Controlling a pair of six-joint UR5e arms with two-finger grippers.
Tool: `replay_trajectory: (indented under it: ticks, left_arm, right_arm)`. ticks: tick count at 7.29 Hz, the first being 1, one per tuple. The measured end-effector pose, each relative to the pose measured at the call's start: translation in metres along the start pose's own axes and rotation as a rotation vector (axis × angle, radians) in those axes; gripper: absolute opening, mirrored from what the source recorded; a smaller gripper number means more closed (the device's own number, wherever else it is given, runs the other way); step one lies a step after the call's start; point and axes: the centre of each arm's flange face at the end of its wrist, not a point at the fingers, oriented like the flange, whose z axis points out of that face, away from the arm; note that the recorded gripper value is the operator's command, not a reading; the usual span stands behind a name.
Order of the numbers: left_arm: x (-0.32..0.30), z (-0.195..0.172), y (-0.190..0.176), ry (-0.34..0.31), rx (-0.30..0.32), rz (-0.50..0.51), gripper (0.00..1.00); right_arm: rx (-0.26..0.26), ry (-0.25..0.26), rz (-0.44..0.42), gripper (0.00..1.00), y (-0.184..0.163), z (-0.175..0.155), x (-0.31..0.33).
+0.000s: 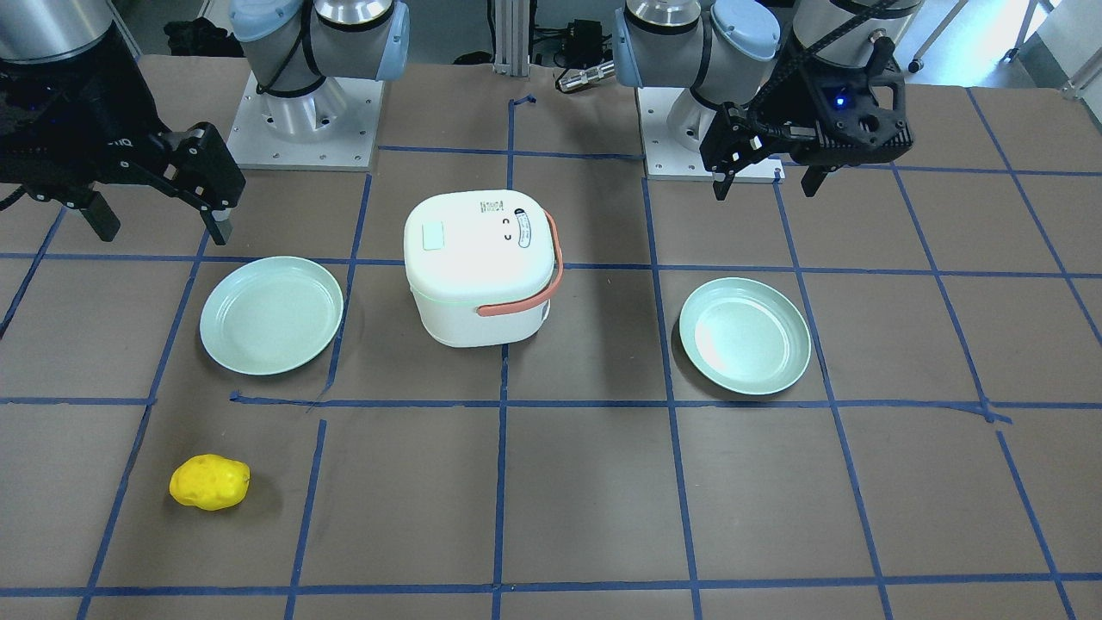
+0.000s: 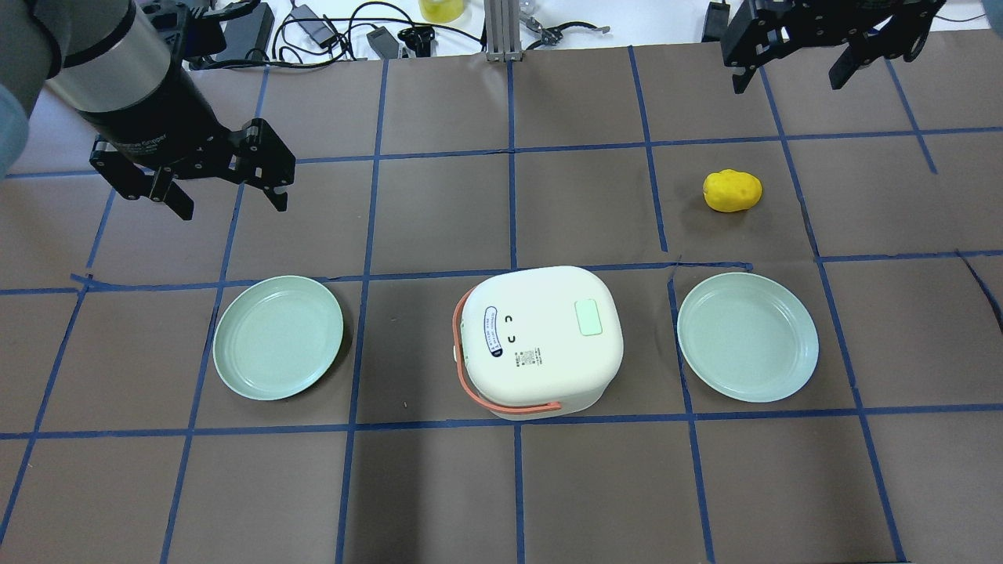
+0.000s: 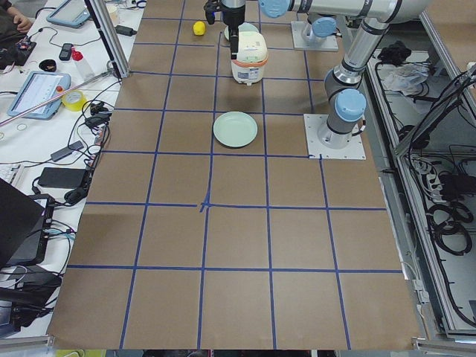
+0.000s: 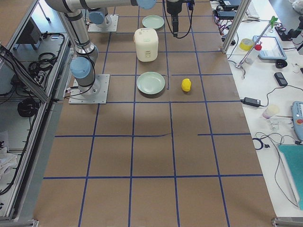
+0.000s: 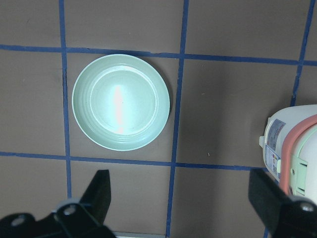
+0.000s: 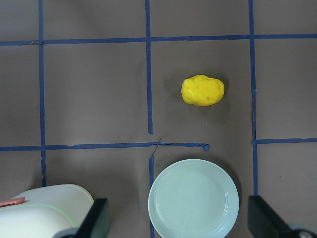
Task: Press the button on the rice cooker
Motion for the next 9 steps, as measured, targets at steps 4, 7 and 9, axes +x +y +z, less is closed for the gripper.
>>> replay_trajectory:
  ticks: [4,7,9]
  left_arm:
    - [0.0000,0.0000,0.0000,0.000,0.000,-0.001,1.00]
    - [0.0000,0.0000,0.0000,0.000,0.000,0.000,1.00]
    - [0.0000,0.0000,0.0000,0.000,0.000,0.000,1.00]
  right_arm:
    - [-0.003,-0.005,0.000,1.00,0.0011,-0.0003,-0.0006]
    - [-0.006,-0.007,-0.002,1.00,0.0024,-0.0006,-0.0019]
    - [-0.008,-0.006,-0.003,1.00,0.0029,-0.0009,-0.0022]
